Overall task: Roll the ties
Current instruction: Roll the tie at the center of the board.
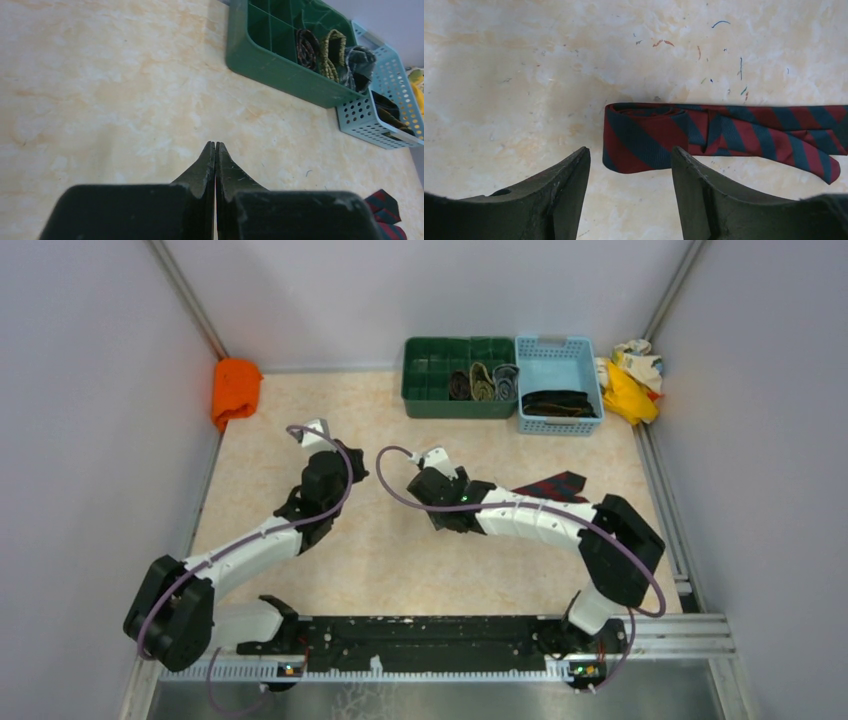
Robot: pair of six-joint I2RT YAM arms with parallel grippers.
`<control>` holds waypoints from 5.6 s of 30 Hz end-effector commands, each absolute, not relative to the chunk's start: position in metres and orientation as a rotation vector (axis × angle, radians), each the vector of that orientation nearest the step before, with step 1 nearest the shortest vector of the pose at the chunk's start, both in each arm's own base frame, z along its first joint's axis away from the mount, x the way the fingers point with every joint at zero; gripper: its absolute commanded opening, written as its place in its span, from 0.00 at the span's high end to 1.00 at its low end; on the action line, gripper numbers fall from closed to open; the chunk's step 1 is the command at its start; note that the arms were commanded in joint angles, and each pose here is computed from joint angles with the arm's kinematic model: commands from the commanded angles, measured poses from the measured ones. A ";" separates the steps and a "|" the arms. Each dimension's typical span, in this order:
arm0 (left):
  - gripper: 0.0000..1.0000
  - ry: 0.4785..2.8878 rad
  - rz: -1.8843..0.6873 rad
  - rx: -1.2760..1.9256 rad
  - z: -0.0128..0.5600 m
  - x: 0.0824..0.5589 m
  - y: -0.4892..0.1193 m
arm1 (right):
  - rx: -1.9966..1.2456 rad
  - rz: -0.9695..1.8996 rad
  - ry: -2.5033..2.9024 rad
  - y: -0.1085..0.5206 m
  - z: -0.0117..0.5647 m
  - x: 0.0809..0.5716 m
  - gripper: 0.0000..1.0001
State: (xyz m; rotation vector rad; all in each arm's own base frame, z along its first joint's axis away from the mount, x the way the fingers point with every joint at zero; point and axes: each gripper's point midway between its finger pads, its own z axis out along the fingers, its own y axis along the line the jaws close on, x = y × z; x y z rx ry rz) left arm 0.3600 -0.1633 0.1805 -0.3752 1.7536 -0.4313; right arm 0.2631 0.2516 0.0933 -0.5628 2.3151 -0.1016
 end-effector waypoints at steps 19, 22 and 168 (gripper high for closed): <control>1.00 1.800 -0.380 -0.371 0.164 0.367 -0.143 | -0.566 -0.277 2.356 0.245 0.056 0.282 0.35; 1.00 1.795 -0.381 -0.366 0.165 0.367 -0.143 | -0.558 -0.318 2.366 0.239 0.051 0.285 0.35; 1.00 2.190 -1.036 0.502 0.033 0.333 -0.368 | -0.061 0.410 2.585 0.171 0.025 0.204 0.89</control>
